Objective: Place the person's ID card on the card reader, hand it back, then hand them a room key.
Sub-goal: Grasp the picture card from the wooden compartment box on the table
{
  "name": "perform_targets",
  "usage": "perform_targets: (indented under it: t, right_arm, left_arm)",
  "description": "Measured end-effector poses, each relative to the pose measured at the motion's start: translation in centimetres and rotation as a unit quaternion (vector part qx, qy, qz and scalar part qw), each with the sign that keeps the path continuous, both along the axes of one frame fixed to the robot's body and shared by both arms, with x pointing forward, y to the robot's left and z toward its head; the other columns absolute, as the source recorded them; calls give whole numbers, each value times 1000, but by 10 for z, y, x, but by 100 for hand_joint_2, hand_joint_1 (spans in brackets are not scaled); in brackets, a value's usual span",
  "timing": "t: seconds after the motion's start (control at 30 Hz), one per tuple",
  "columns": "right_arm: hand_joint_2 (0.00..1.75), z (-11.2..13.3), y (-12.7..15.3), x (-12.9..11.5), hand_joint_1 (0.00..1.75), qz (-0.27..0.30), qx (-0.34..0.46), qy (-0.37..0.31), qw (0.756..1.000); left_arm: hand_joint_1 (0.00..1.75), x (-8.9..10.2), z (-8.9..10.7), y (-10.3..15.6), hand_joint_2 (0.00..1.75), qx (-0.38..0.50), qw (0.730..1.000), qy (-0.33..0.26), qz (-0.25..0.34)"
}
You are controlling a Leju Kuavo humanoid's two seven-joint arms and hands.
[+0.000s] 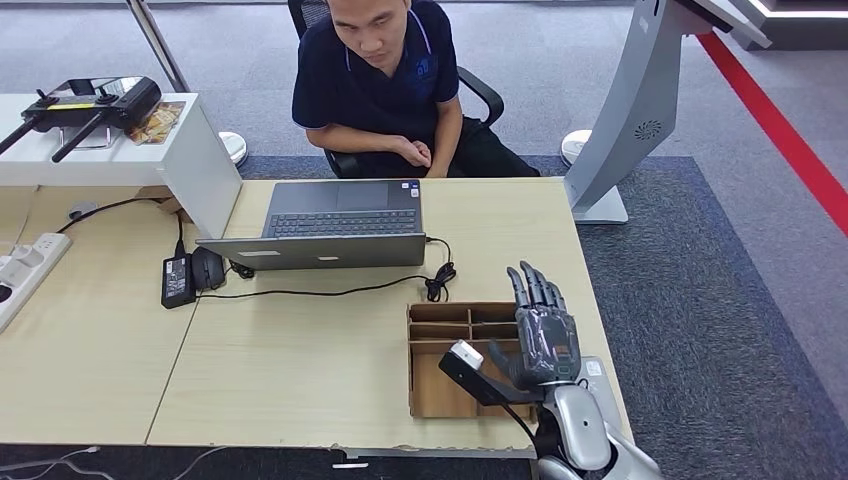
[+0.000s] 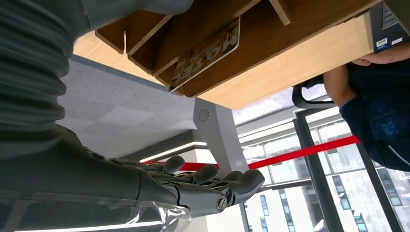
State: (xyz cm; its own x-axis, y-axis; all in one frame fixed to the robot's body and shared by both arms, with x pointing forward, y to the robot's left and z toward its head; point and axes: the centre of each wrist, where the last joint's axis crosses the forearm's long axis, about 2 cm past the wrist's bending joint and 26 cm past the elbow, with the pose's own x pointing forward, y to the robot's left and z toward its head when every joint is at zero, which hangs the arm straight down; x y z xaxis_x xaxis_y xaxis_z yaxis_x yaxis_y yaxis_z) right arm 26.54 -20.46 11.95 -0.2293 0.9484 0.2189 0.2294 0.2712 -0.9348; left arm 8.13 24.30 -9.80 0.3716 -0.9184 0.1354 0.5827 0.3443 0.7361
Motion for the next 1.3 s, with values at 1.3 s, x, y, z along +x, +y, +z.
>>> perform_targets:
  t: [1.3]
  right_arm:
    - [175, -8, 1, 1, 8, -8, -2, -1, 1000]
  left_arm:
    - [0, 0, 0, -1, 175, 0, 1000, 0, 0]
